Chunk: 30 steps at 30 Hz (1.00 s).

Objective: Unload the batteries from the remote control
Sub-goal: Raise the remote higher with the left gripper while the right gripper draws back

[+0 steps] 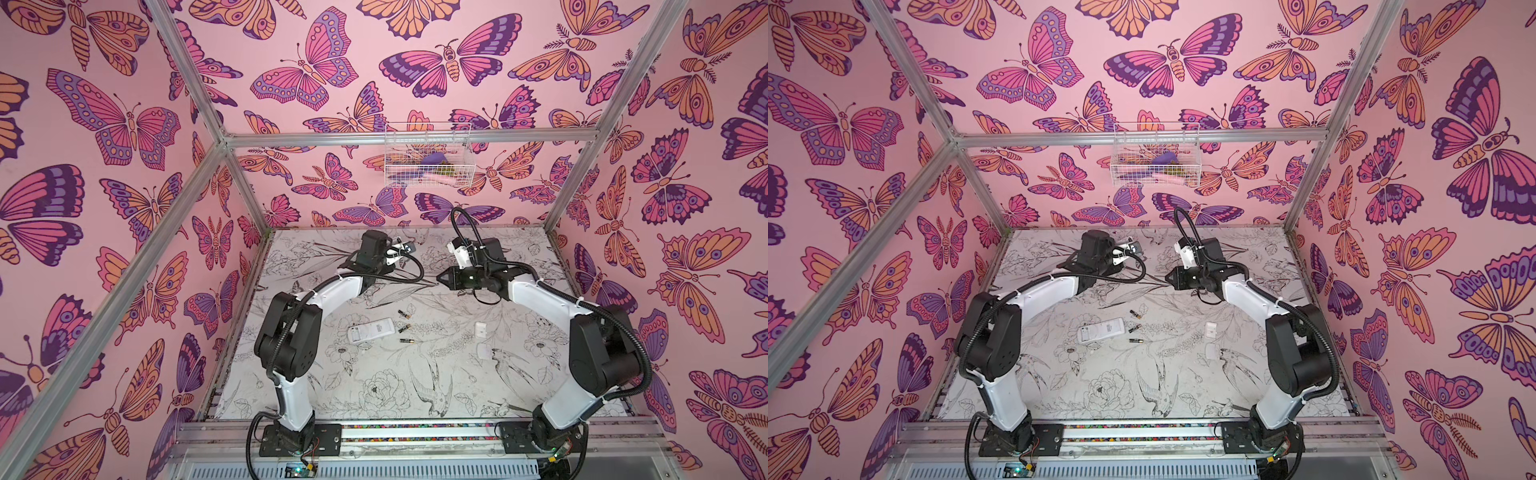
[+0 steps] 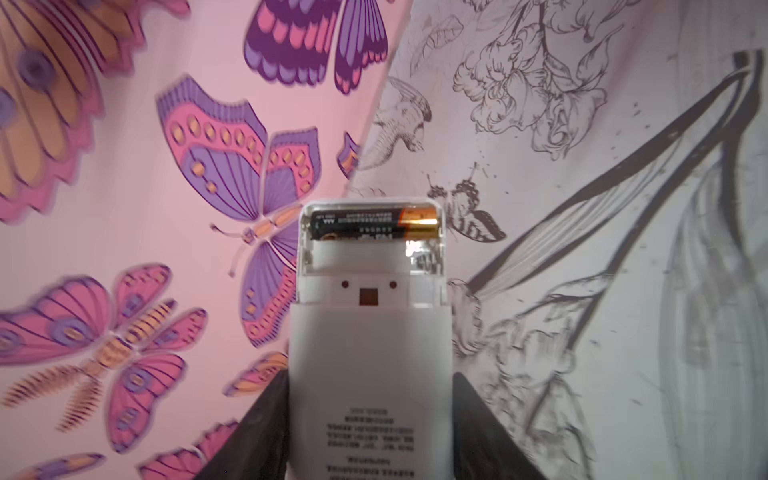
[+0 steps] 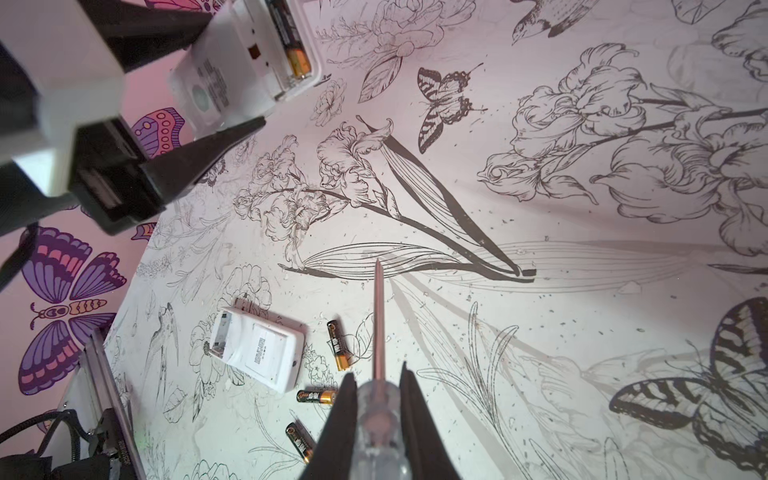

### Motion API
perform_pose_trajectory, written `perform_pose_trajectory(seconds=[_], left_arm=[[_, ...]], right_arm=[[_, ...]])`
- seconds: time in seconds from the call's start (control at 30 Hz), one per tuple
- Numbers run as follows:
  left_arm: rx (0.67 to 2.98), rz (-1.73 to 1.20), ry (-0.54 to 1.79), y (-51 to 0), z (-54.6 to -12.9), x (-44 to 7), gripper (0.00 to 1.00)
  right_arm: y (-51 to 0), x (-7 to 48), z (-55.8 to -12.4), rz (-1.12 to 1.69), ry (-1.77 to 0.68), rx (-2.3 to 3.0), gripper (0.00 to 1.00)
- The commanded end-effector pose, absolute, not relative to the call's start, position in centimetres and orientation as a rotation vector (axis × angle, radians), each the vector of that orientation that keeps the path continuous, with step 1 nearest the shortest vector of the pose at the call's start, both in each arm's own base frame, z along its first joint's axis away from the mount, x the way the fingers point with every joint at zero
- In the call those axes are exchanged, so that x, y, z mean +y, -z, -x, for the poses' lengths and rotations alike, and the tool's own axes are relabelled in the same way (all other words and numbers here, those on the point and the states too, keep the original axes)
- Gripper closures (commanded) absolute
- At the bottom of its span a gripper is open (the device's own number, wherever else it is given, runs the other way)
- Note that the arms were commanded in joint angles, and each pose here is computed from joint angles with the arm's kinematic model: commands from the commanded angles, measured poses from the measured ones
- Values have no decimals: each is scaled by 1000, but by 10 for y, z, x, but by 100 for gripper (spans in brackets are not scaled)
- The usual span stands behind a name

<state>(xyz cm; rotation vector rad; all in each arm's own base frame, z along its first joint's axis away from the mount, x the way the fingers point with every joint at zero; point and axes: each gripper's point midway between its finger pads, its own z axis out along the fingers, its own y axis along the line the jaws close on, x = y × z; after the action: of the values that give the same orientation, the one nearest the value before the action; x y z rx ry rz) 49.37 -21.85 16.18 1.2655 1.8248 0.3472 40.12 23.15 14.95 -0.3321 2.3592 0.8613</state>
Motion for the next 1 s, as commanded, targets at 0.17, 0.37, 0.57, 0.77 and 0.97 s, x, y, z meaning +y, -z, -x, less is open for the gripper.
perform_pose_trajectory(seconds=[0.17, 0.37, 0.57, 0.77, 0.97], left_arm=[[2506, -880, 0, -88, -426, -186, 100], [2616, -725, 28, -64, -423, -182, 100], [2650, -691, 49, -53, -428, -186, 96], [2676, -663, 74, -40, -437, -193, 95], [2719, -643, 93, -29, -440, -198, 89]], right_arm=[[-140, 251, -394, 352, -856, 2408, 100], [-123, 276, -399, 323, -876, 2437, 100], [-110, 292, -404, 323, -882, 2463, 100], [-100, 295, -407, 308, -878, 2479, 100], [-91, 295, -405, 304, -876, 2496, 100]])
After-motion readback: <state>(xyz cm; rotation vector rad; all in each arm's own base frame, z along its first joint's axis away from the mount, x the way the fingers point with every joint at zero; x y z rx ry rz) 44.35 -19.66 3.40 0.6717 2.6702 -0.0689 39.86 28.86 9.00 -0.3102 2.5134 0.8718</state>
